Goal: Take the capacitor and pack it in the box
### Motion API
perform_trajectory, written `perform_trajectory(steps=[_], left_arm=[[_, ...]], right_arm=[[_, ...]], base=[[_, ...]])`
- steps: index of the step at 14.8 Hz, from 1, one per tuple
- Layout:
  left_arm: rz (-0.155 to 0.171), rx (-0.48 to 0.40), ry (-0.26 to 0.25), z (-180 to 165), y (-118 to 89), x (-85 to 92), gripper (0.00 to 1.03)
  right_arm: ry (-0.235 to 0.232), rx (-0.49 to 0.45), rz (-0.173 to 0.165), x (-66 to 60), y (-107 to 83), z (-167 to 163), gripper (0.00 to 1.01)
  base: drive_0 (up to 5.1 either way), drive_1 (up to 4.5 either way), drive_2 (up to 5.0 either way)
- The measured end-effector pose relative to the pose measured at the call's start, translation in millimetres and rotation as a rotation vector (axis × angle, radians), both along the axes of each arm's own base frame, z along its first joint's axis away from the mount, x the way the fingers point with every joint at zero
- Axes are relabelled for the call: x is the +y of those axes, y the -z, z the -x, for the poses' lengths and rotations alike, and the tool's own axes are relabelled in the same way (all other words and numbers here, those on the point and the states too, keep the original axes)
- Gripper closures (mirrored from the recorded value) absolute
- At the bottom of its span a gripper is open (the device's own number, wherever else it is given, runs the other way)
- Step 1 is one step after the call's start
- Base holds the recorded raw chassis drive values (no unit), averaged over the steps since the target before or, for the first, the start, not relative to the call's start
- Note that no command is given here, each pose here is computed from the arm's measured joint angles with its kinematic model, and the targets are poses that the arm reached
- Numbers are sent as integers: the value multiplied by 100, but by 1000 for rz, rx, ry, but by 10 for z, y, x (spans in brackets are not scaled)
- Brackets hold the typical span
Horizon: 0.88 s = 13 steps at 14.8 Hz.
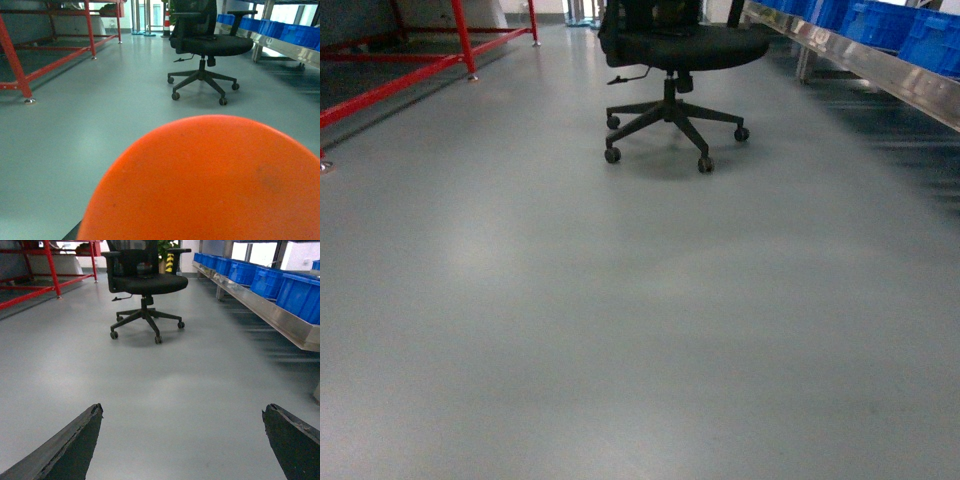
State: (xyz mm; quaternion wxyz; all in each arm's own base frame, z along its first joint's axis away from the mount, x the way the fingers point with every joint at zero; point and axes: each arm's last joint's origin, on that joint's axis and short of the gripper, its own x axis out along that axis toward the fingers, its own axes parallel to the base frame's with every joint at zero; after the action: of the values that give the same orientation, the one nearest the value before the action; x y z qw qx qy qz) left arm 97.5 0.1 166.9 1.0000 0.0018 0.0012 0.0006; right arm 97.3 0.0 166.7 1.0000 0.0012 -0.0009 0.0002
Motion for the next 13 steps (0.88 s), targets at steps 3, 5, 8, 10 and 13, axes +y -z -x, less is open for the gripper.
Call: perform_trajectory(steps=[3,5,8,10,13], left_arm=[[0,-2,1,0,-1,0,60],[0,-1,0,0,-1,0,60],[0,1,0,0,1,0,60],[0,-1,0,0,-1,0,60],[0,1,0,0,1,0,60]], right_arm=[[0,-3,0,0,-3,0,3],[0,0,0,0,0,0,3],[0,0,0,0,0,0,3],[0,0,0,0,0,0,3],[0,0,0,0,0,0,3]], base=[[-498,242,242],[-501,240,240],[-502,239,239],[-489,252,252],[-489,252,252]])
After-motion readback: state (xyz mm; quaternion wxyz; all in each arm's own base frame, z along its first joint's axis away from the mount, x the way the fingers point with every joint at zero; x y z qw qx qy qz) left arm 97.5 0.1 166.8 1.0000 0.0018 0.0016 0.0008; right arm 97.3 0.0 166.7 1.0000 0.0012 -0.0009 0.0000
